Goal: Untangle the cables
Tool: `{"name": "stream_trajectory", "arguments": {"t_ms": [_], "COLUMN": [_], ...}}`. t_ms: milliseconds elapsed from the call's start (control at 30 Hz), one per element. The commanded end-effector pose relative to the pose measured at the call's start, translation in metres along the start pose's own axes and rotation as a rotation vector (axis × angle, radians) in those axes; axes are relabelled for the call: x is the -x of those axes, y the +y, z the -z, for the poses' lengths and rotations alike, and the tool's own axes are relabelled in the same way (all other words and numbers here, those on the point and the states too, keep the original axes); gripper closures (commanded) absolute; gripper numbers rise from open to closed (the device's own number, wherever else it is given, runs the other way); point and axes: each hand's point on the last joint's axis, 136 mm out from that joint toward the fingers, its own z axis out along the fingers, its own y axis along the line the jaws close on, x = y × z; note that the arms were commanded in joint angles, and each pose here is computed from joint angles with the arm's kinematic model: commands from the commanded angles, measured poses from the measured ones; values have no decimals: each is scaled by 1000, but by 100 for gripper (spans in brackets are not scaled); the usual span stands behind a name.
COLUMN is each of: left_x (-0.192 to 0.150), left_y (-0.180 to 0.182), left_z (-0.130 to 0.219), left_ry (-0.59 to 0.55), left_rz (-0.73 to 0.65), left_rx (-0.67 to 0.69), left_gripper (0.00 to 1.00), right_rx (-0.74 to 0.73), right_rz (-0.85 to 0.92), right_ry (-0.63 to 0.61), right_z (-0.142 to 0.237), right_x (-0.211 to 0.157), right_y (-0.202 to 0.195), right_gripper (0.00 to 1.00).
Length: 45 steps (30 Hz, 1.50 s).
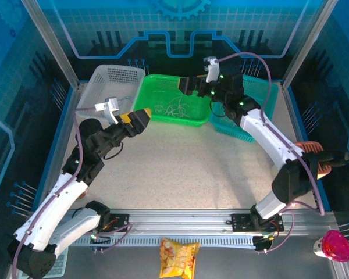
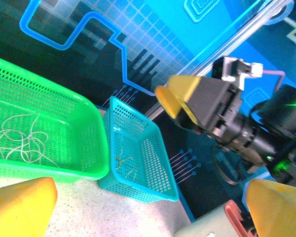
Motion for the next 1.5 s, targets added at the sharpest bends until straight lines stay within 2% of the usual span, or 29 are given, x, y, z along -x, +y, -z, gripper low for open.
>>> {"name": "stream_trajectory", "arguments": {"t_ms": [0, 167, 300, 467, 600, 667, 733, 900, 1000, 1100, 1233, 1367, 1467], "left_x": [0, -4, -7, -2, 6, 10, 14, 8, 7, 1, -15, -31, -35], "left_y": [10, 23, 41, 67, 92, 107, 123, 167, 200, 233, 269, 284, 291], "left_z": [3, 4, 6, 14, 28, 36, 43, 42, 42, 42, 41, 35, 26], "left_ry": [-8, 5, -5, -94, -174, -219, -254, -257, -252, -239, -224, -237, -203], "left_rz": [-33, -69, -103, -171, -294, -360, -440, -629, -647, -658, -660, -642, -652], "left_rx": [44, 107, 177, 279, 401, 481, 570, 715, 807, 890, 951, 908, 878], "left_gripper": [1, 1, 1, 1, 1, 1, 1, 1, 1, 0, 1, 0, 1], "right_rx": [-5, -84, -206, -399, -585, -698, -746, -873, -942, -980, -914, -822, -769], "right_rz": [28, 88, 111, 151, 221, 281, 327, 291, 269, 263, 310, 359, 367], "right_ry": [-10, -12, 3, -19, -95, -75, -25, -86, -100, -68, -62, -81, -130], "right_z": [21, 62, 96, 136, 168, 181, 185, 200, 204, 202, 183, 163, 156], "right_x": [-11, -42, -72, -106, -120, -129, -140, -150, -159, -172, -182, -187, -180], "right_y": [2, -6, -25, -62, -98, -118, -133, -173, -197, -216, -224, -223, -225], "right_gripper": [0, 0, 0, 0, 0, 0, 0, 0, 0, 0, 0, 0, 0]}}
